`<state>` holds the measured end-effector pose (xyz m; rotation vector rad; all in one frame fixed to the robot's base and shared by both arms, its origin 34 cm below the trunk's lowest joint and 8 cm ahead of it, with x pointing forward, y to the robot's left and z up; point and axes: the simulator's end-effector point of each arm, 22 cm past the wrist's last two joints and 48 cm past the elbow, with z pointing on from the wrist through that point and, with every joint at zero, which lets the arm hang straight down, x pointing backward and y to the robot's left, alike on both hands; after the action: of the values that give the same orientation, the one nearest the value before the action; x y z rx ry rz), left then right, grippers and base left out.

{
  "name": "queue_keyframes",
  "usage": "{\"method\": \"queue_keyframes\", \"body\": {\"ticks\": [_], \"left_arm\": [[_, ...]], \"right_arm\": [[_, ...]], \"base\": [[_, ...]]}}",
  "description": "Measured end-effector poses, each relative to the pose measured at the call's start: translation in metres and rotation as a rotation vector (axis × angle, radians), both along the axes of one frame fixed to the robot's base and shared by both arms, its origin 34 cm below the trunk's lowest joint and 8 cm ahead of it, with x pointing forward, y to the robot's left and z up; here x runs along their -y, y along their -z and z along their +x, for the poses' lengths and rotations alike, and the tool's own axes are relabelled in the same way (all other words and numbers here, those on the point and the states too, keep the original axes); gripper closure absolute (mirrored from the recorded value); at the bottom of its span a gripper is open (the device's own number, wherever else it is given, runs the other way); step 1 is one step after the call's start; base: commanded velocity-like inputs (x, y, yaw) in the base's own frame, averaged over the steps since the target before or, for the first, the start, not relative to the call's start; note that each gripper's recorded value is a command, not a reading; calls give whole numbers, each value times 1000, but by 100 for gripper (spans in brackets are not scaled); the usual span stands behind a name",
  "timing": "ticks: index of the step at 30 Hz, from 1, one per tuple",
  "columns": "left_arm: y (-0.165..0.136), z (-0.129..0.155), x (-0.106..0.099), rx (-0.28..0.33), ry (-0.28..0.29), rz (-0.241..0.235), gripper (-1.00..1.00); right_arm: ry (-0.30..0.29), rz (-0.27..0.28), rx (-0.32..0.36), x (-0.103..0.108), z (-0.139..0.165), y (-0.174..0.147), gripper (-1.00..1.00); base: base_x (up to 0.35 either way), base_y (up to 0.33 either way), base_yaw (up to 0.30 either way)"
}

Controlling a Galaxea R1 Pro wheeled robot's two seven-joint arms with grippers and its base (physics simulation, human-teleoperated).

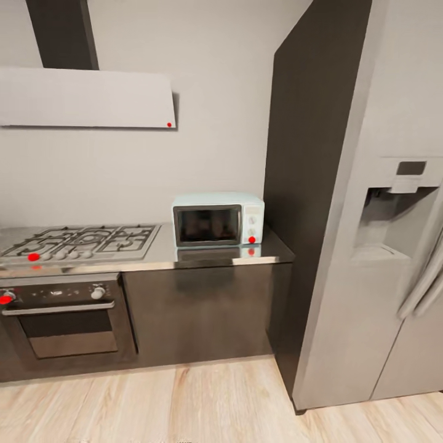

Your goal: In the kitchen, take the popcorn bag from the countertop, put it into the microwave, and heat it until the popcorn is cooked so the cooked popcorn ends up inside the bag.

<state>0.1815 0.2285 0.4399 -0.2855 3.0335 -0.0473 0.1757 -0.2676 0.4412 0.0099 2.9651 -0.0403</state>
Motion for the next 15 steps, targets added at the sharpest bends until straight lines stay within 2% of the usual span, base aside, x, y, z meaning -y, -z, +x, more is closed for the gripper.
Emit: {"method": "queue_keyframes", "body": {"ticks": [15], "left_arm": [[0,0,0,0,0,0,-100]], "right_arm": [[0,0,0,0,0,0,-100]], "base": [[0,0,268]]}}
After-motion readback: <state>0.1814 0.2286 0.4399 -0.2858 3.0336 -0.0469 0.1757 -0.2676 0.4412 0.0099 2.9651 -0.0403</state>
